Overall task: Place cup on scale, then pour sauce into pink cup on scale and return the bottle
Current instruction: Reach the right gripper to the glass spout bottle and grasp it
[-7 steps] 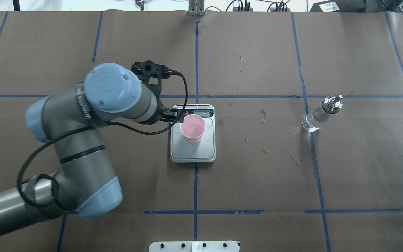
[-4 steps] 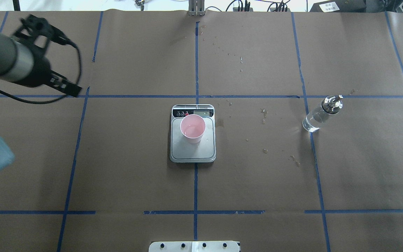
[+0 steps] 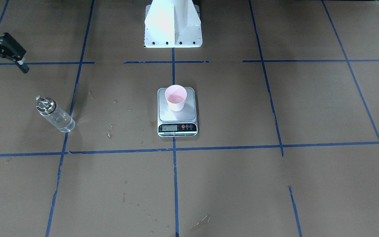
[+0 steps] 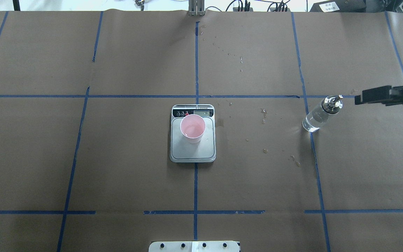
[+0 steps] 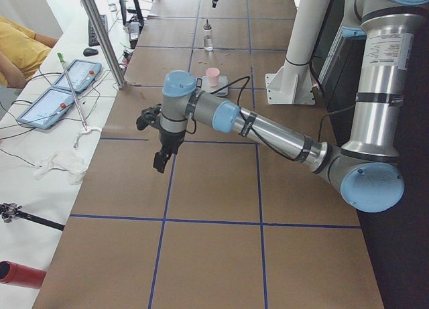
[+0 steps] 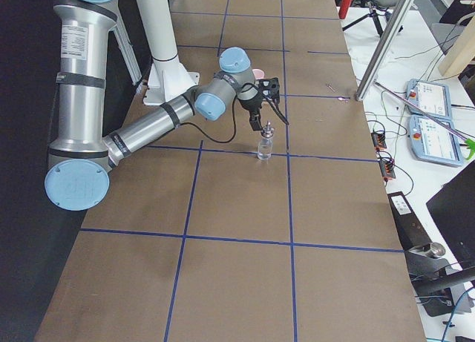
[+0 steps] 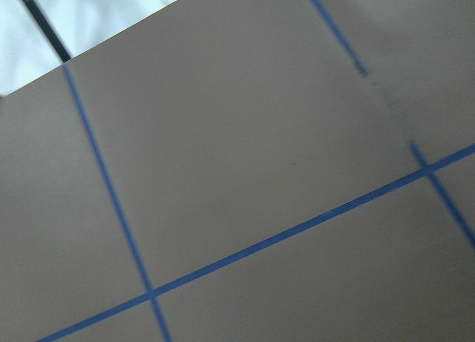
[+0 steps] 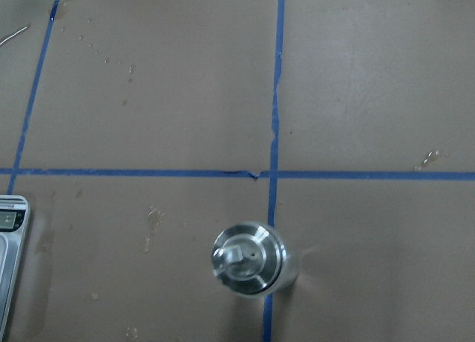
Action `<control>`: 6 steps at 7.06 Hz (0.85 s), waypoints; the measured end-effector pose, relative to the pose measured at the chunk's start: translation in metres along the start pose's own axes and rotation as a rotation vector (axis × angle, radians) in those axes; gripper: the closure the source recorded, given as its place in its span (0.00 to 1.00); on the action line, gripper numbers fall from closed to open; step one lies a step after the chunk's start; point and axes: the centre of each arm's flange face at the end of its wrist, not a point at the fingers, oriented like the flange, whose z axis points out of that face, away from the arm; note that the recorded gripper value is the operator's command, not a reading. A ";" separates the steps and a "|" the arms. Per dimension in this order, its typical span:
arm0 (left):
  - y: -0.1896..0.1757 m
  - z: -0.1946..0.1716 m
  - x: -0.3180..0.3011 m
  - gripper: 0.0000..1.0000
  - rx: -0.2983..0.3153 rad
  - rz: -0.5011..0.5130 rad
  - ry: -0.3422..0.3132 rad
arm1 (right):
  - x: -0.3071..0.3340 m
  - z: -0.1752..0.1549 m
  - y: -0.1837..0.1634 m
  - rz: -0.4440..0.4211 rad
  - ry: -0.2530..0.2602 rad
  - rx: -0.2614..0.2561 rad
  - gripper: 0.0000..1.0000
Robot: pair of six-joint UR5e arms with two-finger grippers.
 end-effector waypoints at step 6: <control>0.137 0.071 -0.081 0.00 -0.078 -0.157 0.251 | 0.036 0.077 0.098 -0.161 -0.032 0.183 0.00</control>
